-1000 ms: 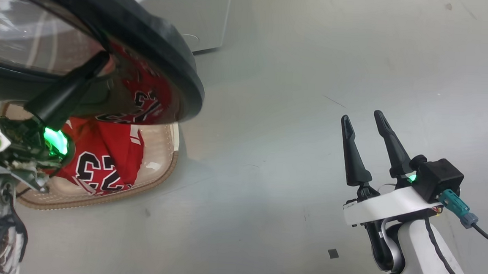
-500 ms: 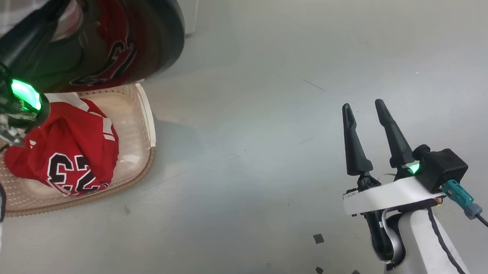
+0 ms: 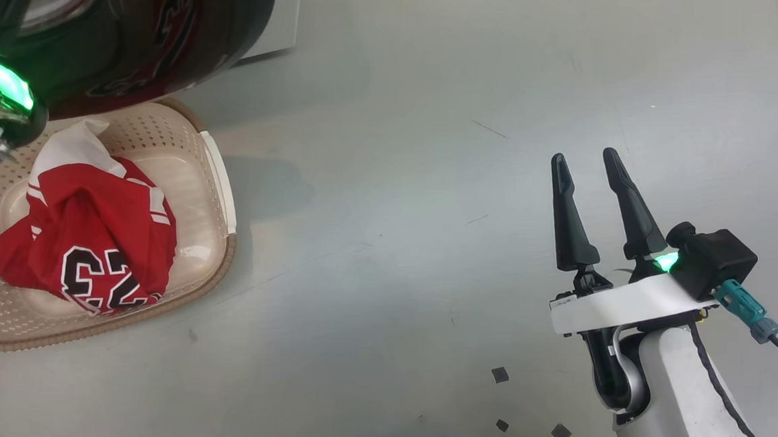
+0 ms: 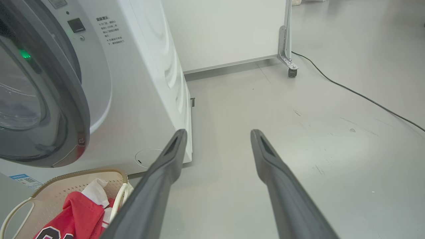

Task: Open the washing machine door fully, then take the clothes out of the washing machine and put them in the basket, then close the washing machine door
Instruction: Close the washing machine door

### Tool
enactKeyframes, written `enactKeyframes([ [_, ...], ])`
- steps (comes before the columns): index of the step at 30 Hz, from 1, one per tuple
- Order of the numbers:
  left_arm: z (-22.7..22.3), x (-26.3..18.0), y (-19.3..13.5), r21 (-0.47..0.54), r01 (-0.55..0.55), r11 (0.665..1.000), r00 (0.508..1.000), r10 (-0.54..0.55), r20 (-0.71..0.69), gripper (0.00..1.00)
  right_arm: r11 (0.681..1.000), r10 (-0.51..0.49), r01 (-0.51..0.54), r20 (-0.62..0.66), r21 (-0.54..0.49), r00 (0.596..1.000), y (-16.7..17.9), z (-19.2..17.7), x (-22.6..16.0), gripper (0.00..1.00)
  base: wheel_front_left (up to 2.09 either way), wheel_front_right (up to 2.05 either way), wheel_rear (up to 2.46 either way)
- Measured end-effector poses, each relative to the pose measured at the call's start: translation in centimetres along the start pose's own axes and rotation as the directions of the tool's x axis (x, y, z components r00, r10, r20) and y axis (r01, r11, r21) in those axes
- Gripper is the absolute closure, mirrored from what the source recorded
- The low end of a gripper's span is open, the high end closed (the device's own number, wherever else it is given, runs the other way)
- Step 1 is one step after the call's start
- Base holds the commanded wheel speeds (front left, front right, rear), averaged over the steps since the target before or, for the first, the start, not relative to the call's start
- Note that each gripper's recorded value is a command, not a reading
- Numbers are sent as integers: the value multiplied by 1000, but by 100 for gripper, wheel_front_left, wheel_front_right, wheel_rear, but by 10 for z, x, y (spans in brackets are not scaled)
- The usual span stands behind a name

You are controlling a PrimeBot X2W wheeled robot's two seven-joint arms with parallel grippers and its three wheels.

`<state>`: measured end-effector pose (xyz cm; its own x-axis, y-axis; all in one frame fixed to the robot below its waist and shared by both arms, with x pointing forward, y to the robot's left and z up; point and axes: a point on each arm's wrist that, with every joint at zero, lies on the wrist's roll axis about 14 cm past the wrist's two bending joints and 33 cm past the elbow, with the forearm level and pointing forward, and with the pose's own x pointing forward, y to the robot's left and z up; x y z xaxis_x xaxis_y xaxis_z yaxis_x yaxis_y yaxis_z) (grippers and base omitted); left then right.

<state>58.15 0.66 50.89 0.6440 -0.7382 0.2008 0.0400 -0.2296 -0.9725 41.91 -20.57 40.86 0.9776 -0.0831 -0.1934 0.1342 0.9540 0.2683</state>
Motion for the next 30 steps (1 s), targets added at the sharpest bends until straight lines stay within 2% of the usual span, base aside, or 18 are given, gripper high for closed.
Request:
enactKeyframes([
  [6,11,9,-5,10,8,1000,999,-8,39,100,1000,17,-17,7,12,1000,6,3,1,0,0,0,0],
  [19,5,12,-6,8,19,1000,999,-19,44,100,1000,22,-22,34,15,999,8,12,0,0,0,0,0],
  [25,8,-7,4,-17,15,1000,993,-12,118,100,999,42,-42,47,6,998,14,16,3,0,0,0,0],
  [30,15,-35,11,-89,34,995,972,-12,236,100,998,66,-66,55,-1,996,22,18,6,0,0,0,0],
])
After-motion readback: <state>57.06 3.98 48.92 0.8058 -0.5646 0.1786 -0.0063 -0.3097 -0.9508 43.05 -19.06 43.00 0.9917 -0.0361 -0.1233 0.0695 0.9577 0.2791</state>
